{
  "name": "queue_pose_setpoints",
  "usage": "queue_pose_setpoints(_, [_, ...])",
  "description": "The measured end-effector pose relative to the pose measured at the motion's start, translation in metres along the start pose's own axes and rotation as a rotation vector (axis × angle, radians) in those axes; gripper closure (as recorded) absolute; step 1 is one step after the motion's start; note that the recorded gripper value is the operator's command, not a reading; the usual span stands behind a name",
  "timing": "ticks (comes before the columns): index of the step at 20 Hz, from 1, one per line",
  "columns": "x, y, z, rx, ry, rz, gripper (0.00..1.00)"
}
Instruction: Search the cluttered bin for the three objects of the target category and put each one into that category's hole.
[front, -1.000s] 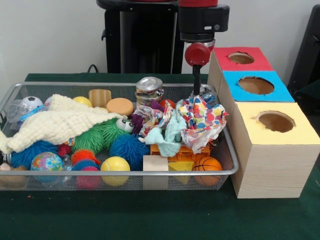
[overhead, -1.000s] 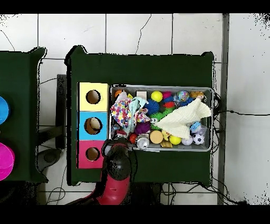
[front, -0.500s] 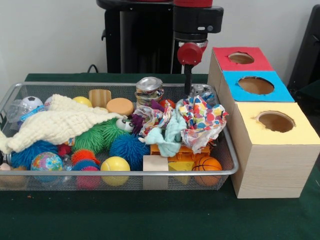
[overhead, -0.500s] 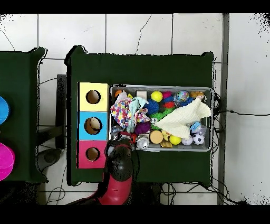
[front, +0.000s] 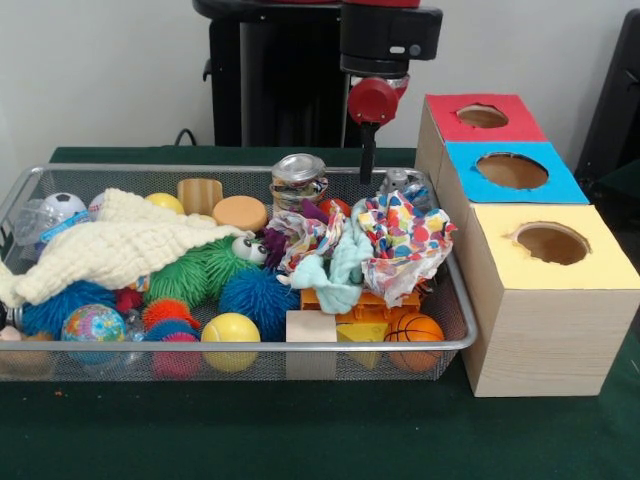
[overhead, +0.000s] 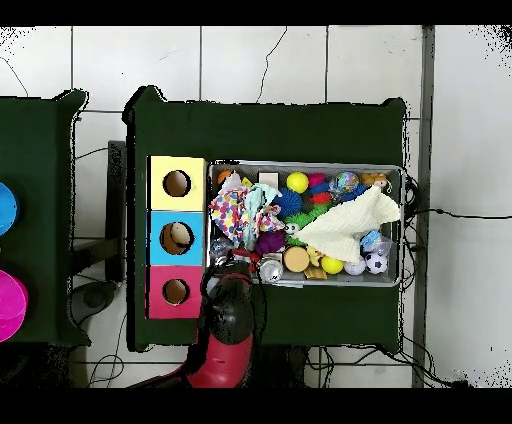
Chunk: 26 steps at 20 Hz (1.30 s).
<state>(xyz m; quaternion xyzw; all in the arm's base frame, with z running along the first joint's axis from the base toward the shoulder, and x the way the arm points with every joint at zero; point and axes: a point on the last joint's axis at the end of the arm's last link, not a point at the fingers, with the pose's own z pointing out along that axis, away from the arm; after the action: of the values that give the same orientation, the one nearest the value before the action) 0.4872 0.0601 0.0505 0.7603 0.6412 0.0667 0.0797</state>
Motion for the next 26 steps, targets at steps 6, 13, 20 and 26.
queue_pose_setpoints(6, [0.000, 0.001, 0.001, 0.000, 0.001, -0.002, 0.00])
queue_pose_setpoints(13, [0.001, 0.010, -0.001, -0.013, 0.004, -0.007, 0.00])
queue_pose_setpoints(20, [0.013, 0.030, -0.005, -0.050, 0.022, -0.029, 0.00])
queue_pose_setpoints(26, [0.022, 0.040, -0.003, -0.069, 0.039, -0.034, 0.00])
